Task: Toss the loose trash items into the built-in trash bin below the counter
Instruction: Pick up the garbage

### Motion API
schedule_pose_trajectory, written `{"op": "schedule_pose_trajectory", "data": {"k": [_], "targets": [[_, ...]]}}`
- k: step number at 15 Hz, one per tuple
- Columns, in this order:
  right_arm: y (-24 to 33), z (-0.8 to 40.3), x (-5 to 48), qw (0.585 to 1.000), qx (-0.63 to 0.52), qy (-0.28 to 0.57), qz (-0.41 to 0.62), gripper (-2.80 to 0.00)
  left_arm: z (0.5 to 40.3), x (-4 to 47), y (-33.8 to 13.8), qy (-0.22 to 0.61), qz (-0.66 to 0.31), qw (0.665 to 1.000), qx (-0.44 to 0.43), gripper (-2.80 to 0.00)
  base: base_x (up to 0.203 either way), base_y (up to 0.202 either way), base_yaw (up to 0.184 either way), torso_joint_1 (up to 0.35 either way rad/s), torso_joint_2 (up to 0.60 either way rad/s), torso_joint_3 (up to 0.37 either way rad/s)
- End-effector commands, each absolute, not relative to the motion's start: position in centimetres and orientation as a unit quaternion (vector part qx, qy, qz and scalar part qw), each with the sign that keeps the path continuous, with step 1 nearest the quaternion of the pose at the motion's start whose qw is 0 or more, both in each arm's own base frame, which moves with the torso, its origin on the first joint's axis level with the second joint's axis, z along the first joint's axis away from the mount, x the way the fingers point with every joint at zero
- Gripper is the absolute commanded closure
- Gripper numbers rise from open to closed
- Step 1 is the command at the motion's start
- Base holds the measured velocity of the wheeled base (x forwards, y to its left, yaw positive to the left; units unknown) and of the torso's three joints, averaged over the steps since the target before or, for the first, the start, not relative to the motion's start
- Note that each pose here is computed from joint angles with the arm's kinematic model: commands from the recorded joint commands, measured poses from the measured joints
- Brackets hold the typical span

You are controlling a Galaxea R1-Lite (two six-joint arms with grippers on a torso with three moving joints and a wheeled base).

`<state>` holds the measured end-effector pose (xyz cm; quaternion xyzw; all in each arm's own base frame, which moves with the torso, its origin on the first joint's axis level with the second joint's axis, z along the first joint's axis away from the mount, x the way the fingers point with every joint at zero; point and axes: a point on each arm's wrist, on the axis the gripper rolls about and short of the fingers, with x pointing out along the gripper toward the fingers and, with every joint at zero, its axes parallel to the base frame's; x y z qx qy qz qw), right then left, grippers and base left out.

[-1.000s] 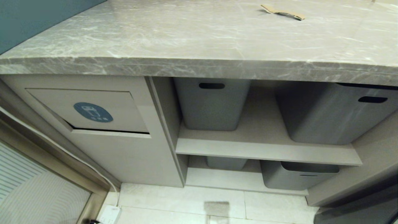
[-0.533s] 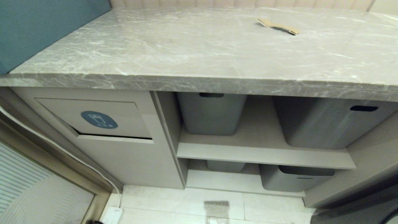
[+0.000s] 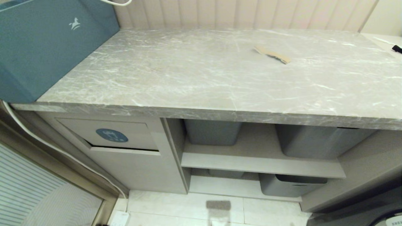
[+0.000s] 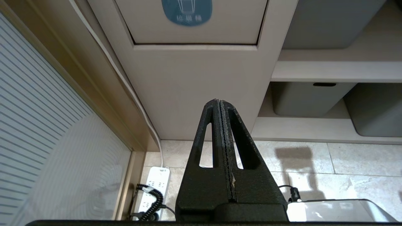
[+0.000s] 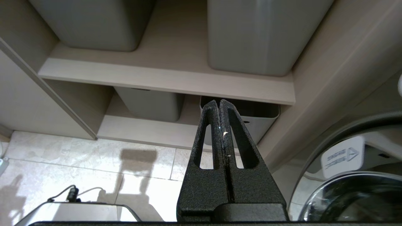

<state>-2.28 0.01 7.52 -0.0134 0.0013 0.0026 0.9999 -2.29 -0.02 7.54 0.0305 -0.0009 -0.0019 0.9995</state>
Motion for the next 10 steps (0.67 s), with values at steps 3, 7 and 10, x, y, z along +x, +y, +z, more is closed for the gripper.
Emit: {"op": "schedule_pose_trajectory", "data": {"k": [3,7,10], "targets": [[0.01,7.52,-2.28,1.0,-0.014,0.002,0.003,0.0,7.49,-2.28,-0.02,0.001,-0.002,1.0,0.031,0.0,0.0,0.0,0.0,0.223,-0.49,-0.282],[0.01,7.52,-2.28,1.0,-0.014,0.002,0.002,0.0,7.49,-2.28,-0.02,0.001,-0.002,1.0,0.031,0.0,0.0,0.0,0.0,0.241,-0.53,-0.287],[0.01,7.52,-2.28,1.0,-0.012,0.002,0.002,0.0,7.49,-2.28,-0.02,0.001,-0.002,0.999,0.033,0.0,0.0,0.0,0.0,0.258,-0.55,-0.295]]}}
